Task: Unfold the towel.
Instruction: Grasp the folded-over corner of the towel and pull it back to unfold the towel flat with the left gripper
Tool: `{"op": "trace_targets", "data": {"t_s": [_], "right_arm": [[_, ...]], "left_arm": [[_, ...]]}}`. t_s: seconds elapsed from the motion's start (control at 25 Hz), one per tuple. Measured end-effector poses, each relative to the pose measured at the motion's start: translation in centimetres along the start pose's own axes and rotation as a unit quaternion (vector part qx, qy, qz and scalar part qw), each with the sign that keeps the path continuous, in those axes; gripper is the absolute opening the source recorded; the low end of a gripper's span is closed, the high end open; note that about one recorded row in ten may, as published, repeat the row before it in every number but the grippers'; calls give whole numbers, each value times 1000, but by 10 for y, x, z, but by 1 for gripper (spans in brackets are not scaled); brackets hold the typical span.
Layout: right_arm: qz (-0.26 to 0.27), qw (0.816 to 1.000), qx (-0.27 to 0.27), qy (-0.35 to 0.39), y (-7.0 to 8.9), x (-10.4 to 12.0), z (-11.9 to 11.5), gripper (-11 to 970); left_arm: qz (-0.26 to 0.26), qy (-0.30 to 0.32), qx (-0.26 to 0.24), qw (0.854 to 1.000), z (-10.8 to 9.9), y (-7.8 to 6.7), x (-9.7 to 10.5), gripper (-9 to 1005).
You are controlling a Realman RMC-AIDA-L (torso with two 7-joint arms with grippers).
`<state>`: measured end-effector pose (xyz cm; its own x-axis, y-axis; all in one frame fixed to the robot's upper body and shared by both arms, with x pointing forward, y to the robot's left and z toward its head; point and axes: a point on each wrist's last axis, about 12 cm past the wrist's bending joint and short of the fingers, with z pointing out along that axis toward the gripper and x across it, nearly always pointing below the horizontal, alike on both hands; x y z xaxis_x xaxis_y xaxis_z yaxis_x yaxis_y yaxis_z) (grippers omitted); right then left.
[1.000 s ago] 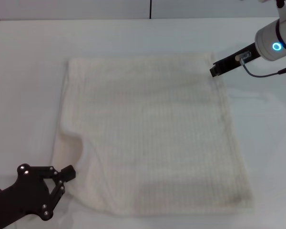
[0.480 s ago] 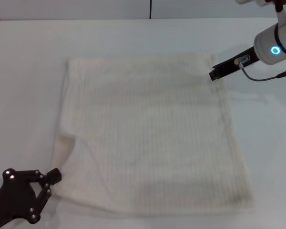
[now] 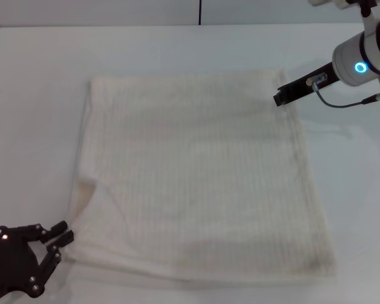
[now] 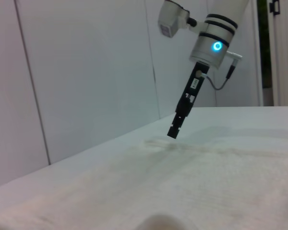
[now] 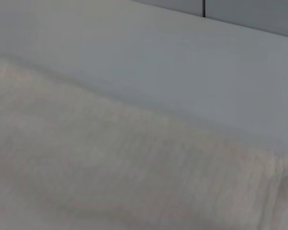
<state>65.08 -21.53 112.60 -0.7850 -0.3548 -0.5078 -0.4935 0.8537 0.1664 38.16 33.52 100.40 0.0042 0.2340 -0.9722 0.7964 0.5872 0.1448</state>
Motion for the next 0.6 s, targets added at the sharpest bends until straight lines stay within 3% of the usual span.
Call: {"op": "trace_targets", "data": {"t_s": [0.28,0.32,0.44,0.56,0.6], "right_arm": [[2,1000,-2,0,1,0,1,-1],[3,1000,-2,-1,1,0,1,-1],[6,1000,-6,-7,3,0,1,-1],[5,999,-21,-36,5,-1,1,-1],[5,998,-28,-50,6,-1,0,-1]], "left_arm": [[-5,-2,-15,1000,-2,1,0,194],[-8,-8,-45,999,-6,3,0,222],[-7,-11,-62,998,-9,6,-1,355],[-8,-32,-157,987,-21,18,-4,453],[-8,-32,-157,987,-21,18,-4,479]]}}
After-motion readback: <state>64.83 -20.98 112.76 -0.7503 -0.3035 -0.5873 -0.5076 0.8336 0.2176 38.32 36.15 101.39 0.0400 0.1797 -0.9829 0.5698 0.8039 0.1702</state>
